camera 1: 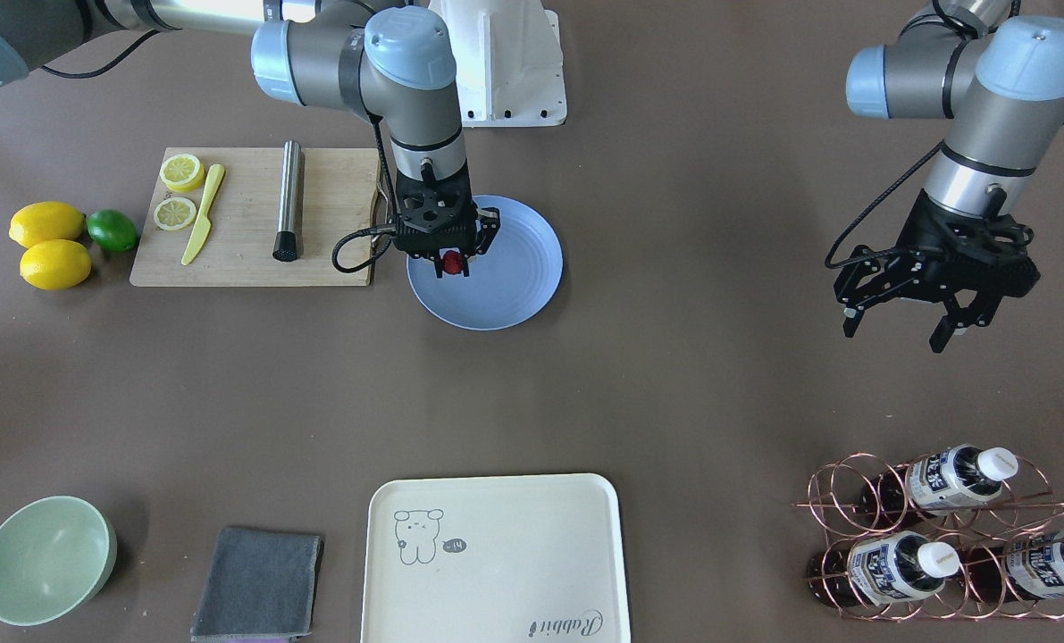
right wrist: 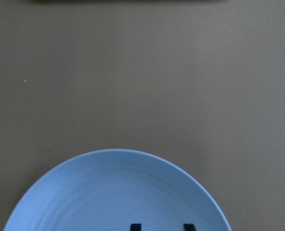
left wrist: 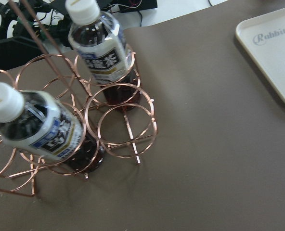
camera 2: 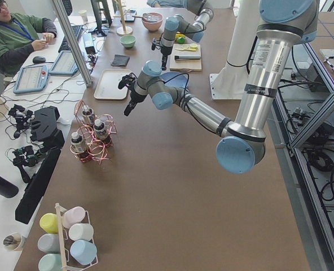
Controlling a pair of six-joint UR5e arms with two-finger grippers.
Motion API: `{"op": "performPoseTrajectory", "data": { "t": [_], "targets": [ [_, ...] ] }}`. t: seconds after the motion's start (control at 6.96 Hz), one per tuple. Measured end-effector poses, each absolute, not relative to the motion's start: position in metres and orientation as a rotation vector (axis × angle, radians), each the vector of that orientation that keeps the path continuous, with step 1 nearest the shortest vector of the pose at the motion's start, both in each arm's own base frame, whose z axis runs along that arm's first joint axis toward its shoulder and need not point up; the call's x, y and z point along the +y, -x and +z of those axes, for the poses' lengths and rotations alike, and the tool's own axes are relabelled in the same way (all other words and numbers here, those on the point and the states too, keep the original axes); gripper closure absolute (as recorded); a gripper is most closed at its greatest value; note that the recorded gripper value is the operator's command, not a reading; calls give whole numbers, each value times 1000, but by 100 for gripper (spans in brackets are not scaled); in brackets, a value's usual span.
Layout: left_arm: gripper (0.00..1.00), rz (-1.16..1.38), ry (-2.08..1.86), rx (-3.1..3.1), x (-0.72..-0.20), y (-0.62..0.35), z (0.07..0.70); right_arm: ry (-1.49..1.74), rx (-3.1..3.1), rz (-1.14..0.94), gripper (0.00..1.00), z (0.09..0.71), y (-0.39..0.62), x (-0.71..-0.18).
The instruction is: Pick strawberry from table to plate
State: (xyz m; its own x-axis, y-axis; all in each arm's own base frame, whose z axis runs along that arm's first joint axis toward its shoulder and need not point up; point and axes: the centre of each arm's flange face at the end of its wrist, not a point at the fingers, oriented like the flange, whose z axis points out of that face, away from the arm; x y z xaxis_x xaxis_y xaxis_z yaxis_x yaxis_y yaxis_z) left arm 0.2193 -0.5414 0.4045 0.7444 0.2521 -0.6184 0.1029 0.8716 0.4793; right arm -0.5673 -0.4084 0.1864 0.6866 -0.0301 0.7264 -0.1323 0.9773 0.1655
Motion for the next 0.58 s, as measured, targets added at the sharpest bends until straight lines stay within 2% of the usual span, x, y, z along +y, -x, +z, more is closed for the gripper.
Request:
{"op": "performPoseTrajectory", "data": {
  "t": [0.58],
  "targets": [
    [2,212,-339,659,-549,-105,474,-224,-788,19,100,184,611,-382]
  ]
}}
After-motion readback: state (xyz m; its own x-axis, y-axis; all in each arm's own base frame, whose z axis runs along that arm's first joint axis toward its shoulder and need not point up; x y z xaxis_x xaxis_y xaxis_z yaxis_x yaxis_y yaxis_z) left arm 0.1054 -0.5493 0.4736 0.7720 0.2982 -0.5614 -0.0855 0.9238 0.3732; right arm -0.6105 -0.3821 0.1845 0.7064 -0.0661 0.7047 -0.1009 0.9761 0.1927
